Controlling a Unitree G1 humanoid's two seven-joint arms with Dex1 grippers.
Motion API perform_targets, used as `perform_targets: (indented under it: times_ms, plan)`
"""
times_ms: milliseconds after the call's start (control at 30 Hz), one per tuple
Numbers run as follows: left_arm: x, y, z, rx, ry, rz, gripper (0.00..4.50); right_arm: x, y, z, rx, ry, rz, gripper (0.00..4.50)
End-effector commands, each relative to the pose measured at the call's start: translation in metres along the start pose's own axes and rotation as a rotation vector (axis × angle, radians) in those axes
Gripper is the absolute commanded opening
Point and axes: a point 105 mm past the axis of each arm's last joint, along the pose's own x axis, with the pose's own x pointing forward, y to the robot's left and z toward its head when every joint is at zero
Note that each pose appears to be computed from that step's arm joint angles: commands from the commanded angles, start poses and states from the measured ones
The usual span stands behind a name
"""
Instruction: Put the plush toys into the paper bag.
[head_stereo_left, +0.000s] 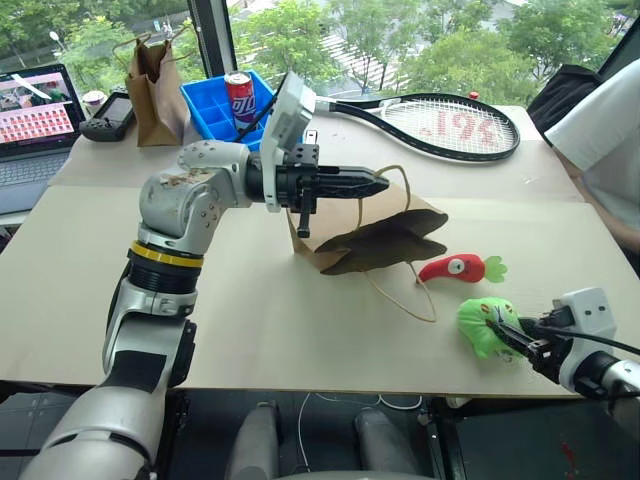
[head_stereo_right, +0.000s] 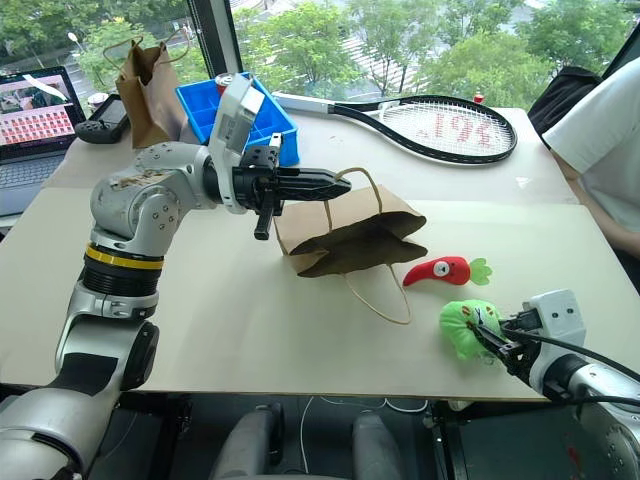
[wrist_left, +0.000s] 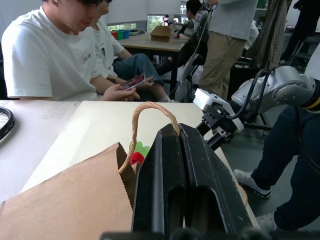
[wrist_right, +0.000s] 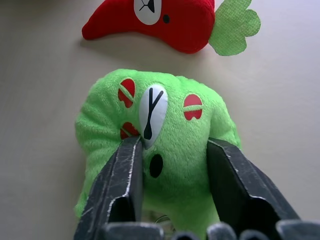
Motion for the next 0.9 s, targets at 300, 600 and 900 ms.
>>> perform_targets:
  times_ms: [300,600,900]
  plan:
    - [0.007,-0.003,0.013,0.008,-0.02,-0.014,0.0,-0.047,0.038,0.104,-0.196,-0.224,0.27,0.05]
    - [0.015,-0.004,0.012,-0.01,-0.026,-0.022,0.0,0.003,0.101,0.141,-0.227,-0.315,0.432,0.05]
    - [0.027,-0.018,0.017,-0.065,-0.09,-0.061,0.0,0.076,0.121,0.125,-0.161,-0.212,0.423,0.05]
